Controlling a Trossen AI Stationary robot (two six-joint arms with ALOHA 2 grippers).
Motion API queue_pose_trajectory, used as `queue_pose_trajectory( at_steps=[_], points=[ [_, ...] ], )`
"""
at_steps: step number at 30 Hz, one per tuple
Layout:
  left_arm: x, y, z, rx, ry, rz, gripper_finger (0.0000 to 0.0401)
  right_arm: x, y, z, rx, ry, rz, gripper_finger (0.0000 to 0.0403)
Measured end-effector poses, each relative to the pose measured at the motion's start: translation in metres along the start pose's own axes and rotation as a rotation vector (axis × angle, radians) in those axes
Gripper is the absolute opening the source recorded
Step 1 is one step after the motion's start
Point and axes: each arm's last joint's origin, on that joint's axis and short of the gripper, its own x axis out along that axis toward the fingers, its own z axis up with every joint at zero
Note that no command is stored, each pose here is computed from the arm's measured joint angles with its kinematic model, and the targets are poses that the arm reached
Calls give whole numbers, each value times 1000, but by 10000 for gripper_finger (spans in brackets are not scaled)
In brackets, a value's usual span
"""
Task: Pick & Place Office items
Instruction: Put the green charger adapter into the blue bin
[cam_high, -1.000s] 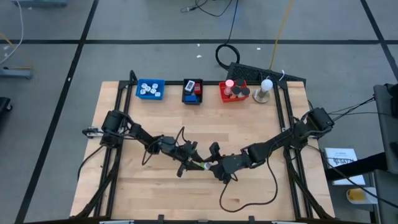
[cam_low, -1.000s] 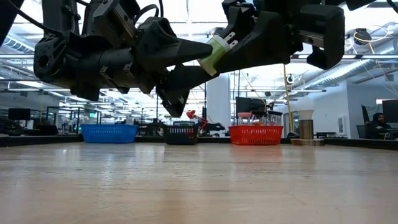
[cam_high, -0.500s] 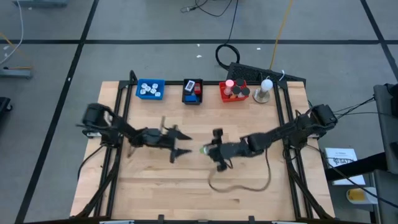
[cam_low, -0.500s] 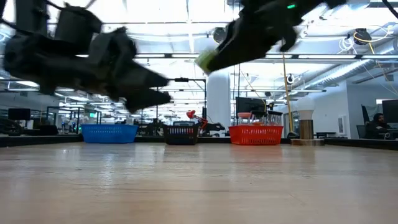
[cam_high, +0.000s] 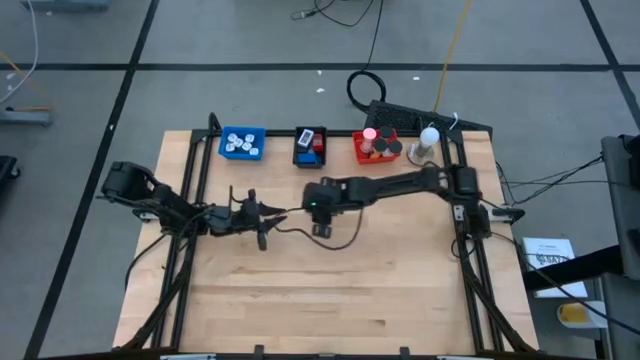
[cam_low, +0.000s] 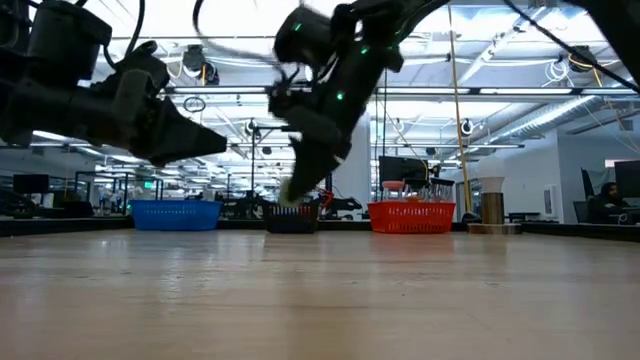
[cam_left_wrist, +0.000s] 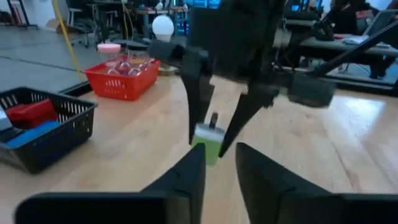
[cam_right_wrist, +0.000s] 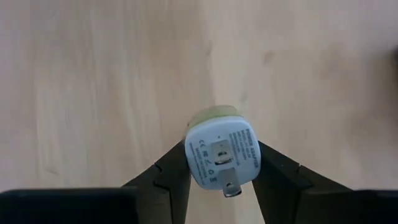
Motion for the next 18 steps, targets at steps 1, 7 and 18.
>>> queue_pose_trajectory(
  at_steps=[1, 7, 18],
  points=[
    [0, 0, 0, 1, -3, 0, 86, 6, -1, 1, -5, 30, 2, 131],
    [0, 0, -1, 19, 5, 1, 49, 31, -2, 3, -22, 83, 8, 133],
    [0, 0, -1, 24, 11, 1, 8, 35, -4, 1, -22, 96, 6, 135]
  ],
)
